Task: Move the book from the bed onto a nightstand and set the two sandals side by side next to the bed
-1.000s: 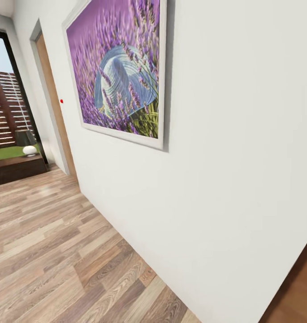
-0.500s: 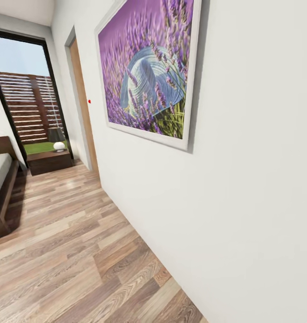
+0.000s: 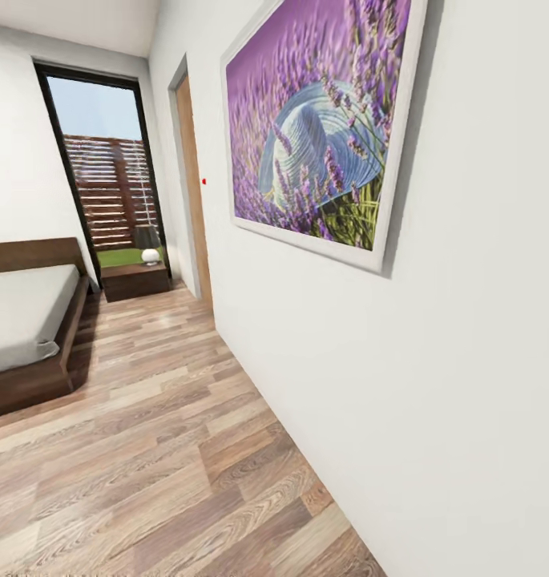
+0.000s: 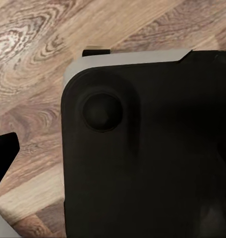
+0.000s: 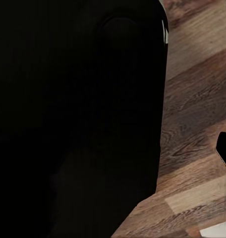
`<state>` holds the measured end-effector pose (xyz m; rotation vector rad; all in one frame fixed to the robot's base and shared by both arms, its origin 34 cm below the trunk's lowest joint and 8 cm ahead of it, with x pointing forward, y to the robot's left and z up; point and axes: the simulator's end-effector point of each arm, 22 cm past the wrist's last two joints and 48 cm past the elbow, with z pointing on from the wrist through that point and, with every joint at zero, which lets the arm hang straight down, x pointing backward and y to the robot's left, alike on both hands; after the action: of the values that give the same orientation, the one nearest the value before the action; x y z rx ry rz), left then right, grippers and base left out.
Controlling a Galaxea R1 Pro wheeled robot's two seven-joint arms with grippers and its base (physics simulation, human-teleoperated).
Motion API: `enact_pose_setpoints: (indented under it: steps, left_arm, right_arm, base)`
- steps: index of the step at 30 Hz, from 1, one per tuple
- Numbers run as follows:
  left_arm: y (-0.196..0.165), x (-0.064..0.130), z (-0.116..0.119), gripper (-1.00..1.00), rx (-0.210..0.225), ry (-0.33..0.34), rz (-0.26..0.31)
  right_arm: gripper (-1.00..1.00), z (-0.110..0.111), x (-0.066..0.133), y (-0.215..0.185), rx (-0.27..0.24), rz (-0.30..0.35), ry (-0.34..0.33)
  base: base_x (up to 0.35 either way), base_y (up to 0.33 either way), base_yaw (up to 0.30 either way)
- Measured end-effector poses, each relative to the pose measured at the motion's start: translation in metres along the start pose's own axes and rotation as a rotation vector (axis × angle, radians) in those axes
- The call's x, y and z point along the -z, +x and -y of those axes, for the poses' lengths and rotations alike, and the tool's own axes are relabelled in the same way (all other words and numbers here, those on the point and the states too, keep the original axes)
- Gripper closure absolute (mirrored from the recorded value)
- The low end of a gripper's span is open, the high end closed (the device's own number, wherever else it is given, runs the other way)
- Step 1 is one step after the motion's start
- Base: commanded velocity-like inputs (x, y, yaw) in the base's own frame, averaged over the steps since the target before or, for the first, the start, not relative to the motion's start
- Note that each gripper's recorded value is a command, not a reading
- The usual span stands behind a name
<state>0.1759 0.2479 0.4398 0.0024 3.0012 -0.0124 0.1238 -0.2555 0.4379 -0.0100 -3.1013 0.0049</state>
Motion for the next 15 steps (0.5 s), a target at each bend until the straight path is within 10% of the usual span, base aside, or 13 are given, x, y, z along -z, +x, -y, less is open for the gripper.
enact_pose_setpoints:
  steps: [15]
  left_arm:
    - [-0.0014, 0.0000, 0.0005, -1.00, 0.000, 0.001, 0.007]
  right_arm:
    - [-1.00, -0.0010, 0.0000, 0.0000, 0.001, 0.000, -0.001]
  base:
    - [0.000, 0.000, 0.294]
